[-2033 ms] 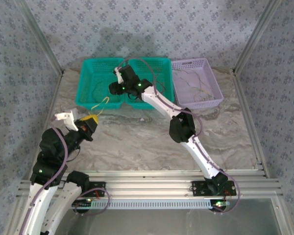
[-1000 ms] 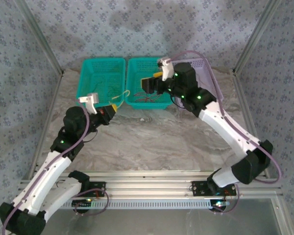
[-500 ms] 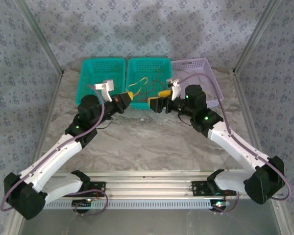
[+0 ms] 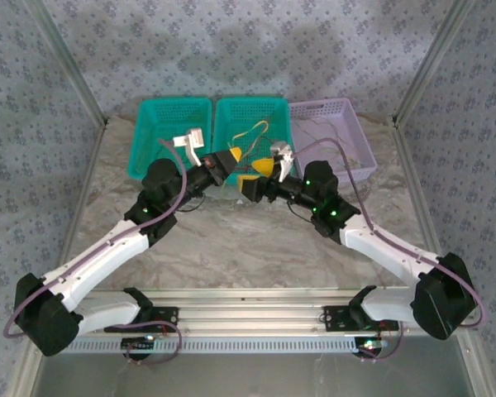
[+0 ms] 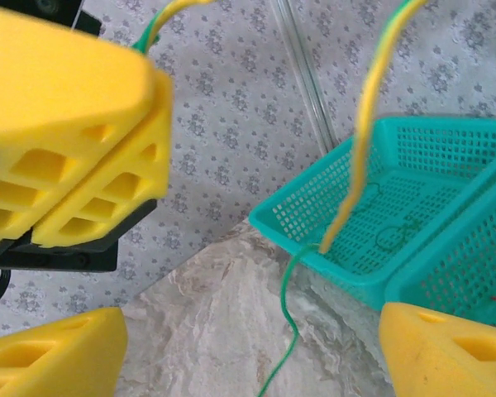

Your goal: Untangle the cables

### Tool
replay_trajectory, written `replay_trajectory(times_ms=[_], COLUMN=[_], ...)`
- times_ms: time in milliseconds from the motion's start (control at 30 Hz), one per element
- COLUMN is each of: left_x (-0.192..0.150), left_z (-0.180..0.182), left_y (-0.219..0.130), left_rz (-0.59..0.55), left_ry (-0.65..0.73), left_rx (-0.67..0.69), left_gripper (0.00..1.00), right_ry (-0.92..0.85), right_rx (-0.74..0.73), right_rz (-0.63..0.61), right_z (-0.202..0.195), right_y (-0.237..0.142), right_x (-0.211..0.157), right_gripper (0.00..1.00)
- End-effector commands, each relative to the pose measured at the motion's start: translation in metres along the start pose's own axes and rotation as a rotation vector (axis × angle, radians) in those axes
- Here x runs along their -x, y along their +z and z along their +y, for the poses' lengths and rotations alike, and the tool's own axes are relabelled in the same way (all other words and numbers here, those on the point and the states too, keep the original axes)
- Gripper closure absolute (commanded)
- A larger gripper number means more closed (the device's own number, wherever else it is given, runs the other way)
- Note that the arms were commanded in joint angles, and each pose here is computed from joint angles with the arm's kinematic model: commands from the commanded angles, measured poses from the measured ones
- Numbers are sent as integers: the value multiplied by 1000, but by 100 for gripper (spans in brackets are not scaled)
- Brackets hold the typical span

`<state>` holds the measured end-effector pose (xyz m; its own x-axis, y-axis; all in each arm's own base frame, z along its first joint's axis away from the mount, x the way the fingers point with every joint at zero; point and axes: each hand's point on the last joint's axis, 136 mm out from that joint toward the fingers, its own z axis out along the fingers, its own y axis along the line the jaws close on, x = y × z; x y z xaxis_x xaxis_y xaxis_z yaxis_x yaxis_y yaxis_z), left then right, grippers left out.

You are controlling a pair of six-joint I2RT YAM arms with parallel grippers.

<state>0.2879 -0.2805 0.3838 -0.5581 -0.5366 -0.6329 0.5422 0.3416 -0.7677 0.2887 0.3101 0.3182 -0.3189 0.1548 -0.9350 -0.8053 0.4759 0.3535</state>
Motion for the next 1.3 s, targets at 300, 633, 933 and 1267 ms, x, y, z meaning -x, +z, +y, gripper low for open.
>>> replay_trajectory(times_ms=[300,633,933,1267], left_x=[9,5,5,8], left_z=[-26,-23,-21,-8], left_y=[-6,-8,-19,-55], left_rz=[-54,-52,-61,-67], left_ry=[-23,-27,1,144], left_rx=[-84,-78,-54,65], left_gripper=[100,100,100,100], right_ry=[-45,-52,-54,-1], right_rx=[-195,-251,-383,-825], right_rz=[-164,-199,-180,-163], right_z=[-29,-40,-66,-142], right_y=[16,22,2,-95], right_x=[43,59,59,61], right_gripper=[22,32,92,100])
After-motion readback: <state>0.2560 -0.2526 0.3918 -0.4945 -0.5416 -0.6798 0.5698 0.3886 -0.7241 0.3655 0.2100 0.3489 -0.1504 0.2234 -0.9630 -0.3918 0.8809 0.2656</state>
